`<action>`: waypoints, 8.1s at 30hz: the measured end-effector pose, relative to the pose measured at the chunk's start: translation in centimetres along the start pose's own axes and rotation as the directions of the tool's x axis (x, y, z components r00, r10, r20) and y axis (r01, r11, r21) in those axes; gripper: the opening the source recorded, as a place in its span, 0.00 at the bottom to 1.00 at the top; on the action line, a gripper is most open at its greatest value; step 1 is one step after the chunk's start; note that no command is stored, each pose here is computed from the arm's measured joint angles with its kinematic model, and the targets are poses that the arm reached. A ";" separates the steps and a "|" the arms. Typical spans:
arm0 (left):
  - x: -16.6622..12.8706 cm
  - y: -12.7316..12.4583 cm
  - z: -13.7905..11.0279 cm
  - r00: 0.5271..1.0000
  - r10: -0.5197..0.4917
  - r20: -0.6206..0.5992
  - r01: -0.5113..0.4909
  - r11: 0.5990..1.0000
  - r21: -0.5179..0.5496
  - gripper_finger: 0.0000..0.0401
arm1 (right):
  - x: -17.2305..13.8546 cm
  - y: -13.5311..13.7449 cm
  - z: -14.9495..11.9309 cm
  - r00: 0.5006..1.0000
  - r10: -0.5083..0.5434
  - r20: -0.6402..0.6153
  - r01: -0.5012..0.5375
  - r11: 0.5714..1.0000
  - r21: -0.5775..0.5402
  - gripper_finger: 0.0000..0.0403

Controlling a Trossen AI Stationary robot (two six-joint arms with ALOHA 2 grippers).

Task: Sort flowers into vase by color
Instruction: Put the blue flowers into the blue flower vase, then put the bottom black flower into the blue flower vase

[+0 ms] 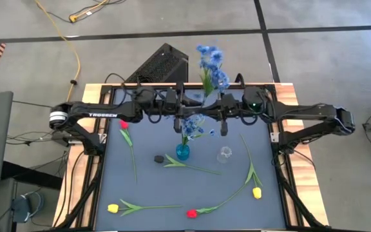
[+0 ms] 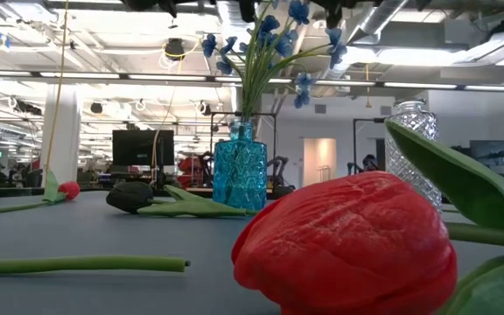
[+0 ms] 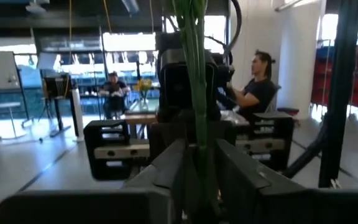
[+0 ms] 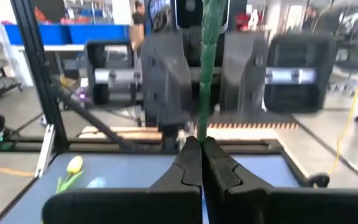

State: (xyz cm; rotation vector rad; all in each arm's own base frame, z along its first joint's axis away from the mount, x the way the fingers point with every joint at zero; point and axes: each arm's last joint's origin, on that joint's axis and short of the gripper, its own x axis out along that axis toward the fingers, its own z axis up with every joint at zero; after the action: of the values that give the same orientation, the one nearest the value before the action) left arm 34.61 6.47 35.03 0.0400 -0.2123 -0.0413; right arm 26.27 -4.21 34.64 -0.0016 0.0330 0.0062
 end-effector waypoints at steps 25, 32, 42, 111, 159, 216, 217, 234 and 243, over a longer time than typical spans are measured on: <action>0.3 0.3 1.2 0.997 0.071 -0.031 -0.070 0.997 0.018 0.33 | 0.2 -0.4 -2.3 0.979 -0.012 -0.202 0.027 0.997 0.071 0.05; 0.4 0.3 0.9 0.993 0.074 -0.095 -0.073 0.997 0.007 0.26 | 0.2 -0.4 -2.2 0.980 -0.012 -0.198 0.027 0.997 0.071 0.05; 0.4 0.2 0.6 0.989 0.067 -0.130 -0.062 0.997 0.041 0.01 | 0.2 -0.4 -2.2 0.980 -0.016 -0.199 0.019 1.000 0.015 0.22; -11.5 -9.9 -15.1 0.990 0.124 -0.073 -0.131 0.987 -0.091 0.00 | -5.8 3.2 -5.6 0.915 -0.123 -0.383 0.164 0.983 0.078 0.33; -13.6 -9.5 -10.5 0.643 -0.047 -0.765 -0.028 0.996 -0.085 0.42 | -6.0 3.2 -6.1 0.891 -0.115 -0.440 0.150 0.988 0.047 0.33; -22.0 -9.2 -11.8 0.902 -0.017 -0.431 -0.009 0.998 -0.059 0.42 | 12.6 17.4 -18.3 0.479 -0.152 -0.865 0.241 0.970 -0.037 0.33; -22.0 -9.2 -11.8 0.902 -0.018 -0.432 -0.008 0.998 -0.058 0.42 | 12.5 17.3 -18.1 0.484 -0.160 -0.860 0.244 0.969 -0.043 0.33; -22.0 -9.2 -11.8 0.901 -0.034 -0.432 0.002 0.997 -0.075 0.42 | 11.7 16.1 -20.7 0.429 -0.095 -0.898 0.287 0.957 0.036 0.27; -21.9 -9.2 -11.6 0.910 -0.033 -0.412 0.005 0.998 -0.069 0.42 | 11.8 16.5 -20.3 0.438 -0.007 -0.899 0.197 0.976 0.088 0.04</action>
State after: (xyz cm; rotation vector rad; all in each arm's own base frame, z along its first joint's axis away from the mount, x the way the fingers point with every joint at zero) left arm 15.30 -1.34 18.66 -0.0159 0.2156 -0.0580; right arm 37.27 12.36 13.97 0.1839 1.1456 -0.1270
